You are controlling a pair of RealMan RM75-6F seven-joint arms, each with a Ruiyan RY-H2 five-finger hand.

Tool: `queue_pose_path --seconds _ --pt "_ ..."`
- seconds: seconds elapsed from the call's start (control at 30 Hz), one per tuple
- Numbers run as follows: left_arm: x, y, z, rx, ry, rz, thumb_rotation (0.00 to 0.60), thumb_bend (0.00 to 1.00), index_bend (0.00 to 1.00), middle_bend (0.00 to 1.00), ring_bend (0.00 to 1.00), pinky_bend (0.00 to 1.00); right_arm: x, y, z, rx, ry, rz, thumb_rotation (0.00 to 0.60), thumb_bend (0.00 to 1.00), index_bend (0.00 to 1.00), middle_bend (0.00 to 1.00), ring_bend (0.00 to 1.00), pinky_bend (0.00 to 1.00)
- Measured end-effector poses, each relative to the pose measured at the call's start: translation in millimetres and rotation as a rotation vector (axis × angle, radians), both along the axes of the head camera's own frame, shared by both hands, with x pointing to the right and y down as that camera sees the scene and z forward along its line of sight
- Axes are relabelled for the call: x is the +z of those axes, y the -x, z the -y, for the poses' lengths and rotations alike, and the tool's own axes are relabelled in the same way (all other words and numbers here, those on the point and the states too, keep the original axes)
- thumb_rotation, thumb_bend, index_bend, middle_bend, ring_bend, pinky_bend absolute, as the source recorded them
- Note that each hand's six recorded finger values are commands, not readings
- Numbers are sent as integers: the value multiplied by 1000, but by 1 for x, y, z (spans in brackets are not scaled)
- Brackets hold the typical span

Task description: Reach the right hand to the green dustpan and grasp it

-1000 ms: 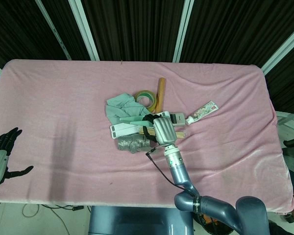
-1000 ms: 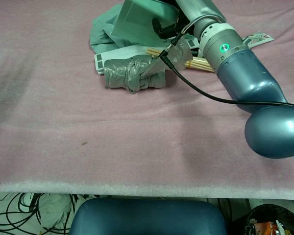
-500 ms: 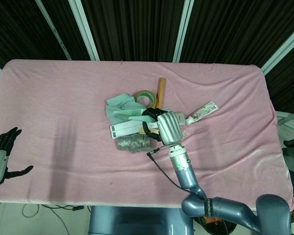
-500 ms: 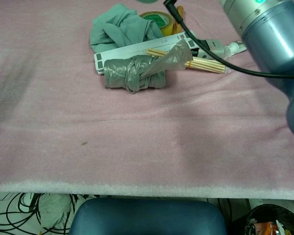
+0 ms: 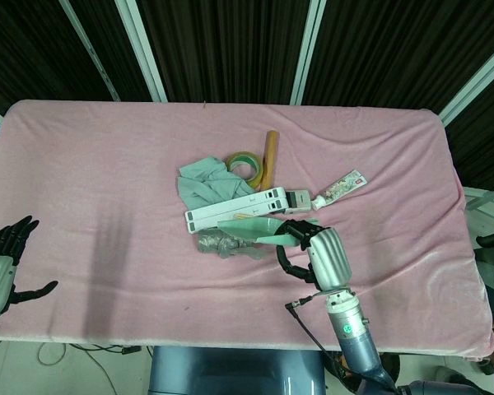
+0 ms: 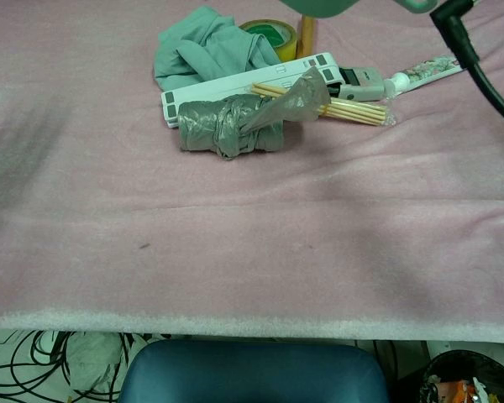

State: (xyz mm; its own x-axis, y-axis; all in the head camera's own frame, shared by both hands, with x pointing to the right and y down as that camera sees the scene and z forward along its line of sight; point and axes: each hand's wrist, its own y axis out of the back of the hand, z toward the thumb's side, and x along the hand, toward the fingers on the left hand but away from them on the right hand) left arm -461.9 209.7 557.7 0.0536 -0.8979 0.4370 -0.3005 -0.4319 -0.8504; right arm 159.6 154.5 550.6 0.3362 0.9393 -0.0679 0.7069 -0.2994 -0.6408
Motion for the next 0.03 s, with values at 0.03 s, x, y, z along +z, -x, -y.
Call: queue_pose_path --seconds 0.03 --pt "0 0 0 -1 0 0 600 0 0 0 0 0 1 2 -3 -5 3 3 600 763 727 621 574 671"
